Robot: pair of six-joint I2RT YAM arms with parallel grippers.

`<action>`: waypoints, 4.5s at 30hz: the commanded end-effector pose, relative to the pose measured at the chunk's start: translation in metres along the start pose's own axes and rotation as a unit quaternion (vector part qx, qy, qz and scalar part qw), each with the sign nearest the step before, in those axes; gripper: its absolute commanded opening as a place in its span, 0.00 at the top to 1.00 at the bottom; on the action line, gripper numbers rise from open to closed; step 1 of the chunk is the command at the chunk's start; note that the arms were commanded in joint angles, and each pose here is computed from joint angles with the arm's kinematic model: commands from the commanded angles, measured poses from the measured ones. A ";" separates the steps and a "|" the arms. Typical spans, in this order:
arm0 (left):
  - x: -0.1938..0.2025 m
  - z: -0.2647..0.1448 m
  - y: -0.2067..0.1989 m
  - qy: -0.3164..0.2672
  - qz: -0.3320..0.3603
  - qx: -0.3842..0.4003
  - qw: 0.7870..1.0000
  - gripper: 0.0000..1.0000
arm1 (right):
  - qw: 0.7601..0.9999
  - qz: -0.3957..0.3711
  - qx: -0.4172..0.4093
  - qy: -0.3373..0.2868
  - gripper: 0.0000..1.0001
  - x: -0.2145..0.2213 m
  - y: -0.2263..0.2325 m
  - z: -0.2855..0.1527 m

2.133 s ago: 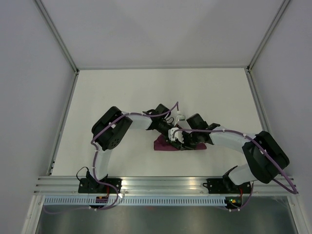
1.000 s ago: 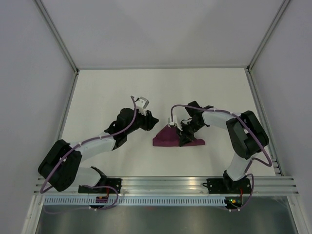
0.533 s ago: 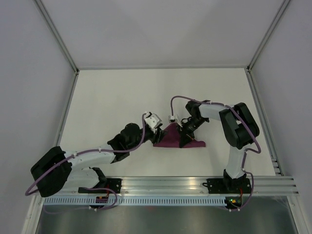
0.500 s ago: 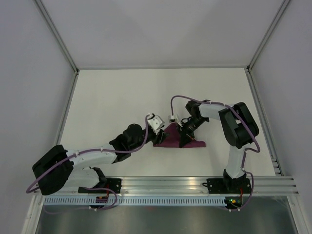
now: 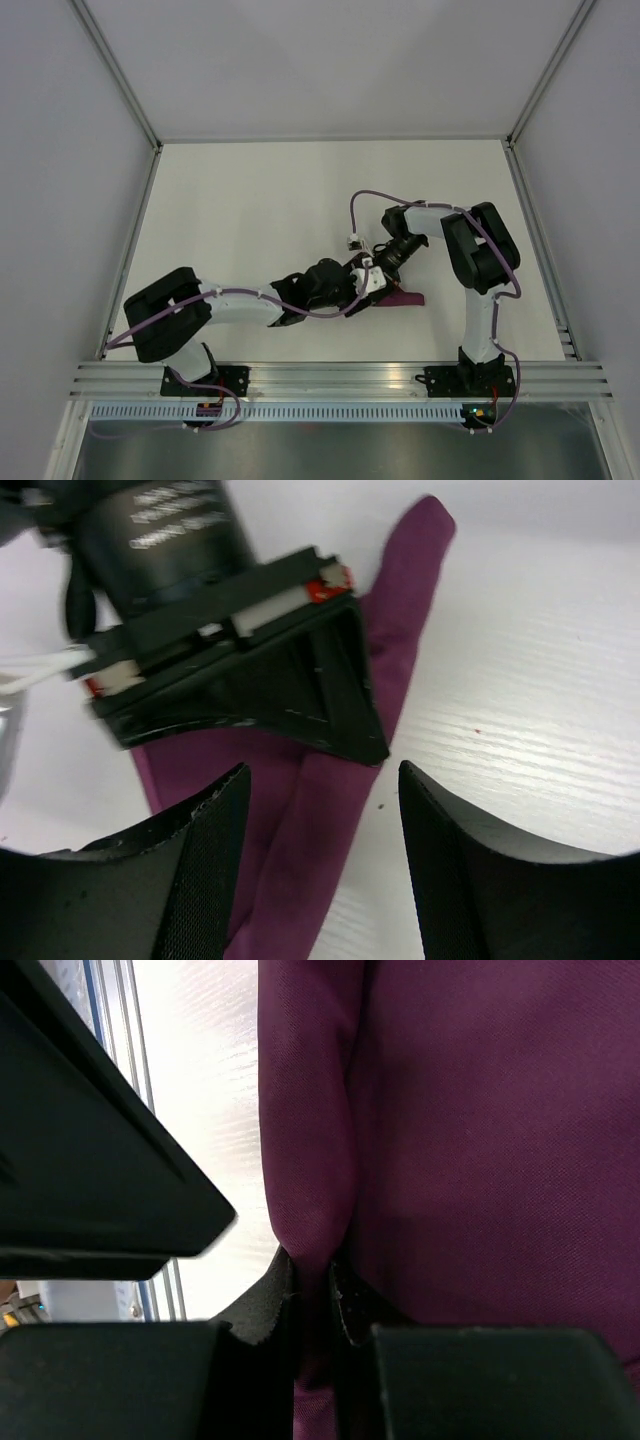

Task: Fold the napkin, place the utensils inside, and roll it up
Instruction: Roll the napkin at the center of the board.

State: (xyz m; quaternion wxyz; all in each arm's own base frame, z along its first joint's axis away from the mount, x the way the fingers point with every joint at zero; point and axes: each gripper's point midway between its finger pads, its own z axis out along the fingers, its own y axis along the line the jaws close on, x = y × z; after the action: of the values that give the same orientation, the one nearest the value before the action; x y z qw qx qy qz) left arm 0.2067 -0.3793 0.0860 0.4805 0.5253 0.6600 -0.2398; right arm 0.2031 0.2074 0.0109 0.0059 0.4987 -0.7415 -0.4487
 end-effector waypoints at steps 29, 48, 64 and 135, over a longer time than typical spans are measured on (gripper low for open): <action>0.079 0.047 -0.044 0.131 0.144 0.055 0.979 0.72 | 0.996 0.003 0.035 0.080 0.96 0.032 -0.052 -0.010; 0.109 0.030 -0.074 0.189 -0.052 0.201 0.960 0.98 | 0.995 -0.046 0.088 -0.013 0.35 -0.029 -0.028 -0.061; 0.106 0.028 -0.060 0.208 -0.259 0.298 0.895 0.98 | 0.934 -0.171 0.266 -0.168 0.33 -0.027 0.008 -0.155; -0.010 -0.072 0.147 -0.075 -0.284 -0.173 0.940 0.52 | 0.965 -0.194 0.132 0.115 0.89 0.055 0.008 0.003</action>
State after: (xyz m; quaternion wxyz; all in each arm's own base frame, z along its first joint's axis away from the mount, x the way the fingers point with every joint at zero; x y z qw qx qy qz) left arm 0.2980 -0.2827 0.1148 0.4319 0.2563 0.8109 -0.3002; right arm 0.2054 0.2011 0.0118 -0.1847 0.6922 -0.6552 -0.2396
